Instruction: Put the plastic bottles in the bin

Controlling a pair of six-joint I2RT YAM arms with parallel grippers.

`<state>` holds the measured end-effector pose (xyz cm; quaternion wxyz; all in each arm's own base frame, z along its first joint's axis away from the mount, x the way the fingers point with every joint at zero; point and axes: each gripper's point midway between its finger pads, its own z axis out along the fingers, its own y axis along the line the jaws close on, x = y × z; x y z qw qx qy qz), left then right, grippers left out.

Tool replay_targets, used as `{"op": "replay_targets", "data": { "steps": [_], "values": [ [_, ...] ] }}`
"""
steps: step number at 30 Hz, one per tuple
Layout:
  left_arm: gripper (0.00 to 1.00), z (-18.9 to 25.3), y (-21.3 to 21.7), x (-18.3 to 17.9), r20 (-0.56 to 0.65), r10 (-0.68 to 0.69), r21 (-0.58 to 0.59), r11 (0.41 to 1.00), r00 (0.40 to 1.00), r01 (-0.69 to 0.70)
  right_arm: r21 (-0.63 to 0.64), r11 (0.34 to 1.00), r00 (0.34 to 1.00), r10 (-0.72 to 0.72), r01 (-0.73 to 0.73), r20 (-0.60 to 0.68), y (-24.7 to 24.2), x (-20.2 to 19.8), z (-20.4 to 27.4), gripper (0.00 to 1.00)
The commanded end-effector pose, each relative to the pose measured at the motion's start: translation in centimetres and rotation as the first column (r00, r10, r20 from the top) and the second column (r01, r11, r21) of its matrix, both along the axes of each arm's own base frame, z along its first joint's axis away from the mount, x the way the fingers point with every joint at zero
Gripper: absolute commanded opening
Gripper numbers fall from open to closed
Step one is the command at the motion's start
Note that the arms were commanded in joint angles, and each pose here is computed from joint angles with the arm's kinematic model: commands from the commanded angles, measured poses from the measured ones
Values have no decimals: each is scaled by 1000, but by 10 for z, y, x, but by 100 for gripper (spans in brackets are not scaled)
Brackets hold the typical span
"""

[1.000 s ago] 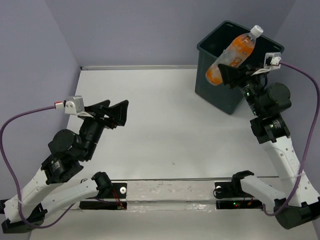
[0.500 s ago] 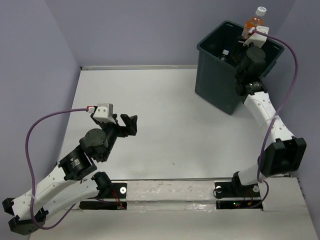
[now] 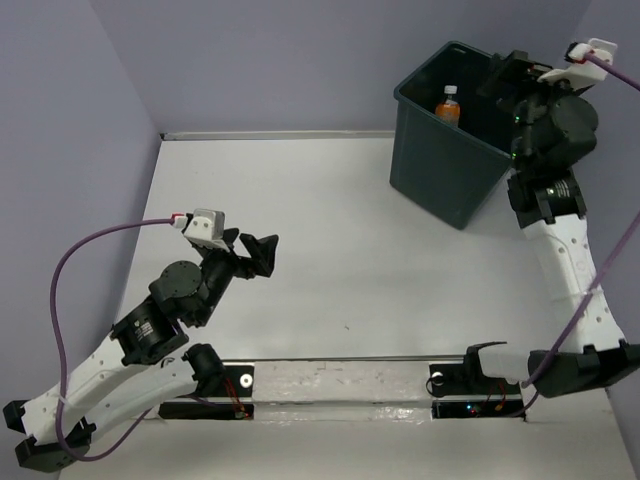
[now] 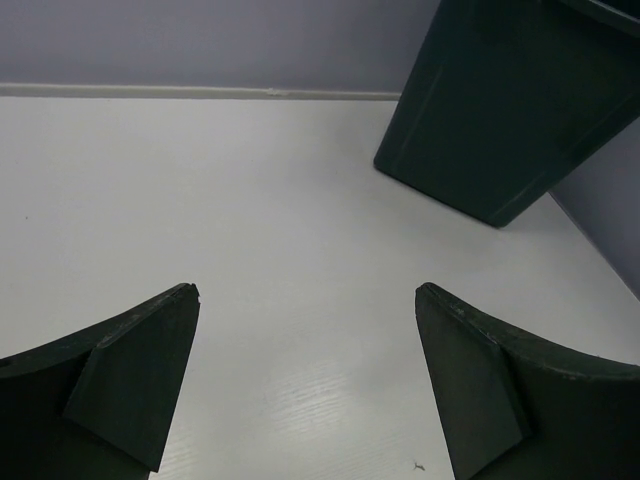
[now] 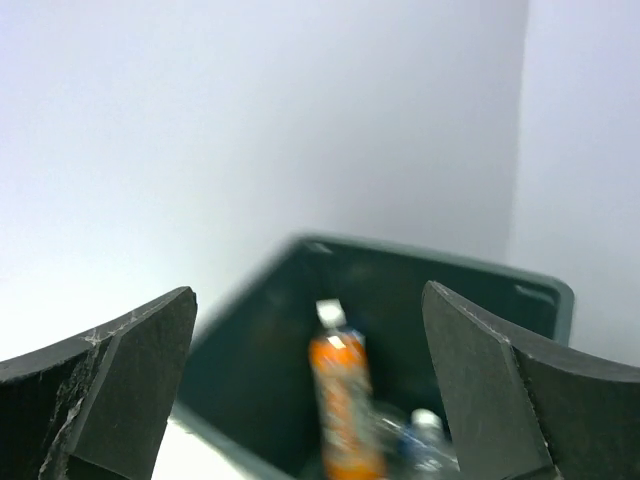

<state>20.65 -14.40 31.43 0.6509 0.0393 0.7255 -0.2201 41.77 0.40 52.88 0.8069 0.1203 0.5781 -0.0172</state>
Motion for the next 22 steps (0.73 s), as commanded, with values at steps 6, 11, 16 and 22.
{"op": "replay_targets", "data": {
  "steps": [6,11,16,22],
  "values": [
    [99,31,13,-7,110,3,-90,996,994,7,143,547,562,822,-824,92,147,-123,-20,100],
    [99,40,28,-11,152,45,-136,990,987,-25,101,284,296,947,-953,124,170,-215,-53,100],
    [99,47,36,-14,169,64,-165,986,983,-35,-8,329,327,940,-944,102,159,-270,-59,100],
    [99,62,34,-15,180,57,-193,981,982,-21,-92,391,378,916,-916,135,146,-309,-48,100]
  ]
}}
